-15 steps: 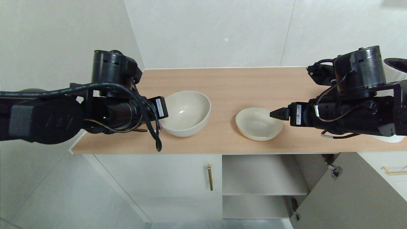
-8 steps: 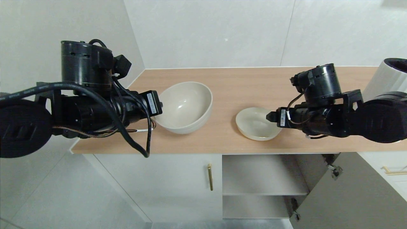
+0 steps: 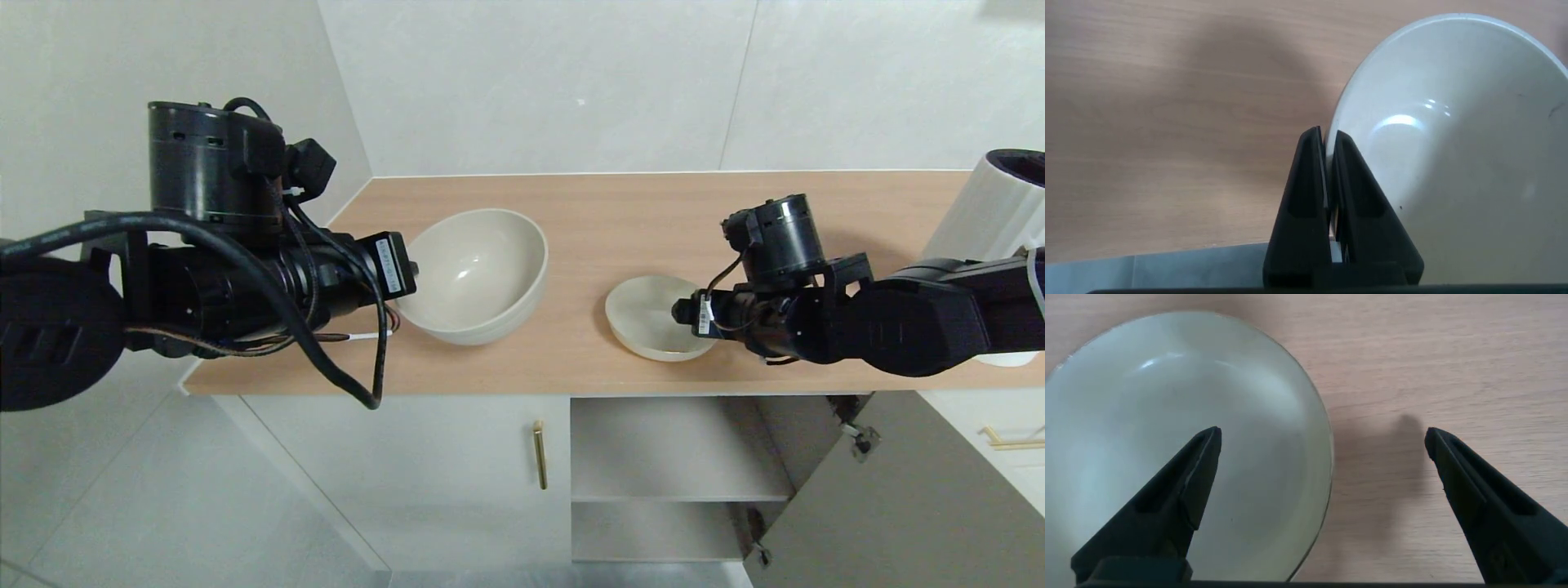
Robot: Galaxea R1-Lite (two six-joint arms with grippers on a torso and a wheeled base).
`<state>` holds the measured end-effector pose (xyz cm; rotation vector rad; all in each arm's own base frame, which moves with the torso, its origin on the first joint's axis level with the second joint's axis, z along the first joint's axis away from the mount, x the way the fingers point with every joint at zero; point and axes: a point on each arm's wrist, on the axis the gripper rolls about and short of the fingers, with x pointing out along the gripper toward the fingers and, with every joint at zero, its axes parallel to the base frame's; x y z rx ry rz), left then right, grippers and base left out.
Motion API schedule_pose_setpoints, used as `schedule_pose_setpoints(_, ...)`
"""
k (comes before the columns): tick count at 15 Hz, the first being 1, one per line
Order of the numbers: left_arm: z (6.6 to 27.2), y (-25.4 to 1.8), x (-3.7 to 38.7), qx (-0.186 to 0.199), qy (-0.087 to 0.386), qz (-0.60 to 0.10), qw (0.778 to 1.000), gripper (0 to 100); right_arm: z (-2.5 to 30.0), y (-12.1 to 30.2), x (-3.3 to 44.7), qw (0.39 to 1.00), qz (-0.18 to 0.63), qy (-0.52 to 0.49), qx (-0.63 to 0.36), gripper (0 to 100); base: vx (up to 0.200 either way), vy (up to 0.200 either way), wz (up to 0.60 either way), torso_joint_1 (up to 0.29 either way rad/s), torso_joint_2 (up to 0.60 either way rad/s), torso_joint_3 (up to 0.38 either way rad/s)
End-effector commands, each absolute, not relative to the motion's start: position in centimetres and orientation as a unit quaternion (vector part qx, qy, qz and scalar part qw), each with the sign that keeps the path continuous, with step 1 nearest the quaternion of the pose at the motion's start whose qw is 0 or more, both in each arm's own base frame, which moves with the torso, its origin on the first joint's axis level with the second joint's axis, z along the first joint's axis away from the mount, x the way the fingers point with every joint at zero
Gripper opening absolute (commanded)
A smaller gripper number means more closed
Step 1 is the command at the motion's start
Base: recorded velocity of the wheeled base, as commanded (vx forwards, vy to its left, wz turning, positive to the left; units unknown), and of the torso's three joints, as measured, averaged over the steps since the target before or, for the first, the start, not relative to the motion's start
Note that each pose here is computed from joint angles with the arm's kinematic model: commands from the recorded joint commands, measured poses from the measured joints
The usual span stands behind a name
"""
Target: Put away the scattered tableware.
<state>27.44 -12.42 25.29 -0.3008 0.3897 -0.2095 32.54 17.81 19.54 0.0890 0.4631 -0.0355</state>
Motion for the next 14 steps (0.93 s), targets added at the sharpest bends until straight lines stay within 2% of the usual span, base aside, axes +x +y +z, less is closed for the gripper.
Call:
schedule_pose_setpoints(1, 25.3, -12.4, 27.5, -0.149, 0.193, -0.104, 0.964, 0, 19.4, 17.9, 32.6, 0.972, -0.018, 0.231, 0.044, 100, 0.000, 0.000, 0.00, 0.000, 0.00, 0.000)
schedule_pose_setpoints(2, 25.3, -12.4, 27.4, -0.149, 0.192, -0.104, 0.964, 0, 19.5, 17.8, 32.6, 0.972, -0.018, 0.229, 0.045, 100, 0.000, 0.000, 0.00, 0.000, 0.00, 0.000)
schedule_pose_setpoints(3, 25.4, -12.4, 27.4, -0.149, 0.191, -0.104, 0.965, 0, 19.6, 17.8, 32.6, 0.972, -0.017, 0.228, 0.047, 0, 0.000, 0.000, 0.00, 0.000, 0.00, 0.000)
schedule_pose_setpoints(8, 25.3, -12.4, 27.3, -0.150, 0.196, -0.111, 0.963, 0, 20.5, 17.6, 32.1, 0.973, -0.009, 0.222, 0.070, 0, 0.000, 0.000, 0.00, 0.000, 0.00, 0.000)
schedule_pose_setpoints(12, 25.1, -12.6, 26.8, -0.147, 0.199, -0.116, 0.962, 0, 21.8, 17.2, 31.1, 0.969, 0.027, 0.226, 0.101, 0, 0.000, 0.000, 0.00, 0.000, 0.00, 0.000)
schedule_pose_setpoints(14, 25.2, -12.2, 25.6, -0.147, 0.198, -0.120, 0.962, 0, 23.4, 16.5, 29.6, 0.962, 0.057, 0.237, 0.124, 0, 0.000, 0.000, 0.00, 0.000, 0.00, 0.000)
